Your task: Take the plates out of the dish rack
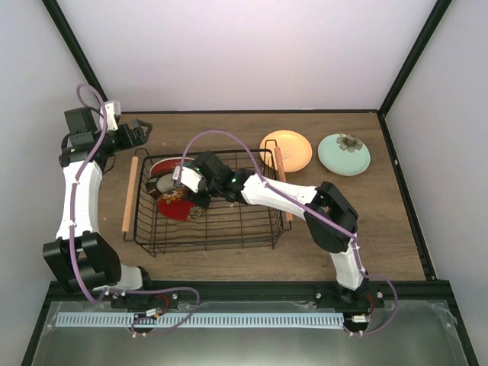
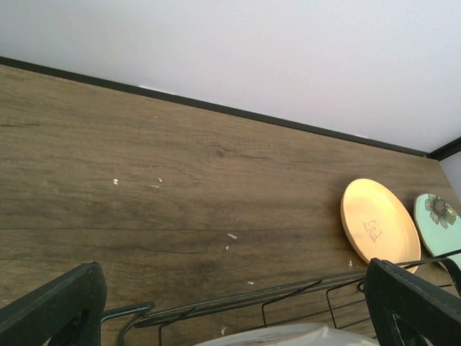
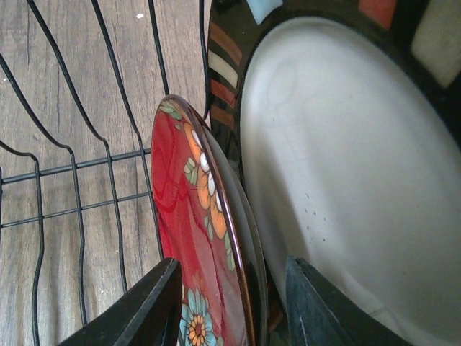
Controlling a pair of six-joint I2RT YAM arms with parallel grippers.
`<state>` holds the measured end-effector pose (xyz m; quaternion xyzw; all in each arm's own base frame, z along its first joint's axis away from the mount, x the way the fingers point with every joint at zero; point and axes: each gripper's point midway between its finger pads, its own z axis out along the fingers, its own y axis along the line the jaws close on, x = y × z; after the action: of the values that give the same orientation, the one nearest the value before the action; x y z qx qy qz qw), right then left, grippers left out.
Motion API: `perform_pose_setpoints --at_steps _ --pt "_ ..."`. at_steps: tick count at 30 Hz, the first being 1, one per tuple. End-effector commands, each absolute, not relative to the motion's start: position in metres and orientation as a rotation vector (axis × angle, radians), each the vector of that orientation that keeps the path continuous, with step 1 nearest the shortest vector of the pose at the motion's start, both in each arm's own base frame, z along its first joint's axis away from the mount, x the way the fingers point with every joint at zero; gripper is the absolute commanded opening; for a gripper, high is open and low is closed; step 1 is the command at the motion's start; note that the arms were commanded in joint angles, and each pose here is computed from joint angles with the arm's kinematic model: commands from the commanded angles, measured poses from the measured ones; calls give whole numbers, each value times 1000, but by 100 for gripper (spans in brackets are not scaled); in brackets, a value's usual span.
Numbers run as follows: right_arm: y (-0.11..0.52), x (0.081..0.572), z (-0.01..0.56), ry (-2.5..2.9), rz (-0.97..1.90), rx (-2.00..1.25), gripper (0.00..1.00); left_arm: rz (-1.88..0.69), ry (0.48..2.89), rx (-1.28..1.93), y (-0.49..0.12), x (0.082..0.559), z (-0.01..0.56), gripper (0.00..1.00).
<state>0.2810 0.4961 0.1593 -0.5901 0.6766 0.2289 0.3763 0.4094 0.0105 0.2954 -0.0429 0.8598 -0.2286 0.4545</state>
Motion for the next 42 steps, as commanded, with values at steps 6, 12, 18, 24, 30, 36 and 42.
perform_pose_setpoints --at_steps 6,12,18,24,30,36,42 --pt "497 275 149 1729 565 -1518 35 -582 2116 -83 6 408 299 100" --pt "493 279 149 1743 507 -1496 17 -583 2115 -85 6 406 299 100" --pt "486 285 174 1730 474 -1429 3 -586 2112 -88 5 403 299 100" --pt "477 283 201 1705 476 -1376 1 -591 2114 -89 4 400 298 100" --pt "465 285 235 1668 448 -1305 1 -591 2116 -82 3 398 299 100" --pt "450 287 280 1600 398 -1246 1 -601 2118 -79 1 398 298 100" --pt "428 272 342 1536 443 -1178 1 -605 2113 -74 1 401 301 100"
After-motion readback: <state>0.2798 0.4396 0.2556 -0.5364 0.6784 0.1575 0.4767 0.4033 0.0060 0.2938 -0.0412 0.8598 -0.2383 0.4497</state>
